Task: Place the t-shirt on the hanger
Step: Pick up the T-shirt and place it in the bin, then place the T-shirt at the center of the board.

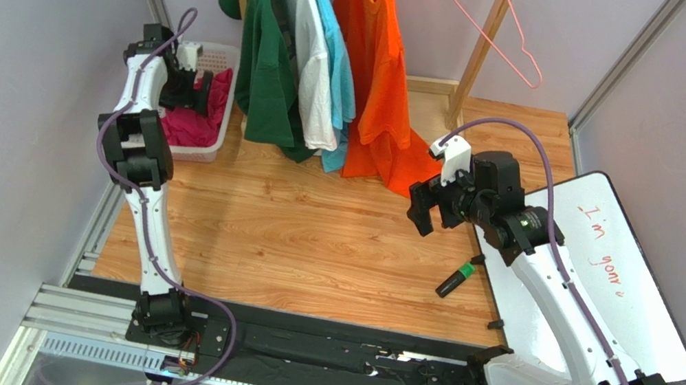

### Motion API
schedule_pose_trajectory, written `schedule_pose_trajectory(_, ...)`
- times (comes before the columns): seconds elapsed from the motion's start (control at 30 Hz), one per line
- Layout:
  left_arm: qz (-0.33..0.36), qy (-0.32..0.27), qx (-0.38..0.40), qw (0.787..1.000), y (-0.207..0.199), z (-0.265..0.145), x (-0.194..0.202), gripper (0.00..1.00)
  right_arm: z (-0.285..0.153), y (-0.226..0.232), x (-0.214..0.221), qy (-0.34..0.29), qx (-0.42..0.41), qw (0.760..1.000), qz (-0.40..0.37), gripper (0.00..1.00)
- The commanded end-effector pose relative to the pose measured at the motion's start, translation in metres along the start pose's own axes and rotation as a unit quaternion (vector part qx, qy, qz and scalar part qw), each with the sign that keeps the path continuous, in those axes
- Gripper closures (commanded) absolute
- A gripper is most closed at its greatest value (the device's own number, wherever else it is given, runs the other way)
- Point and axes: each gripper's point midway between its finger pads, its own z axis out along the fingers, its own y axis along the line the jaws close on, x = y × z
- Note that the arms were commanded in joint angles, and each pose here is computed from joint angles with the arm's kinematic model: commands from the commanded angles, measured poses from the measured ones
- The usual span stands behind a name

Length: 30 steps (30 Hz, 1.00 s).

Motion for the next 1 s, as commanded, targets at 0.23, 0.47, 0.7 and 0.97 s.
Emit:
schedule_pose_trajectory(0.23,0.065,-0.106,0.017,0.992,-0.028,-0.104,-0.068,1.00,-0.012,0.001,-0.028,-0.040,-0.010,0.999,-0.007,0.00)
schedule_pose_trajectory(0.47,0.136,-0.271,0.080,0.950,-0.117,-0.292,-0.094,1.00,-0.019,0.005,-0.034,-0.053,-0.015,0.998,-0.001,0.00)
schedule_pose_trajectory(0.7,0.172,-0.304,0.229,0.909,-0.244,-0.384,-0.054,1.00,-0.026,0.005,-0.041,-0.064,-0.014,0.998,0.000,0.00)
schedule_pose_trajectory(0.97,0.227,-0.286,0.440,0.820,-0.335,-0.447,0.018,1.00,-0.034,0.007,-0.033,-0.063,-0.011,0.998,-0.003,0.00)
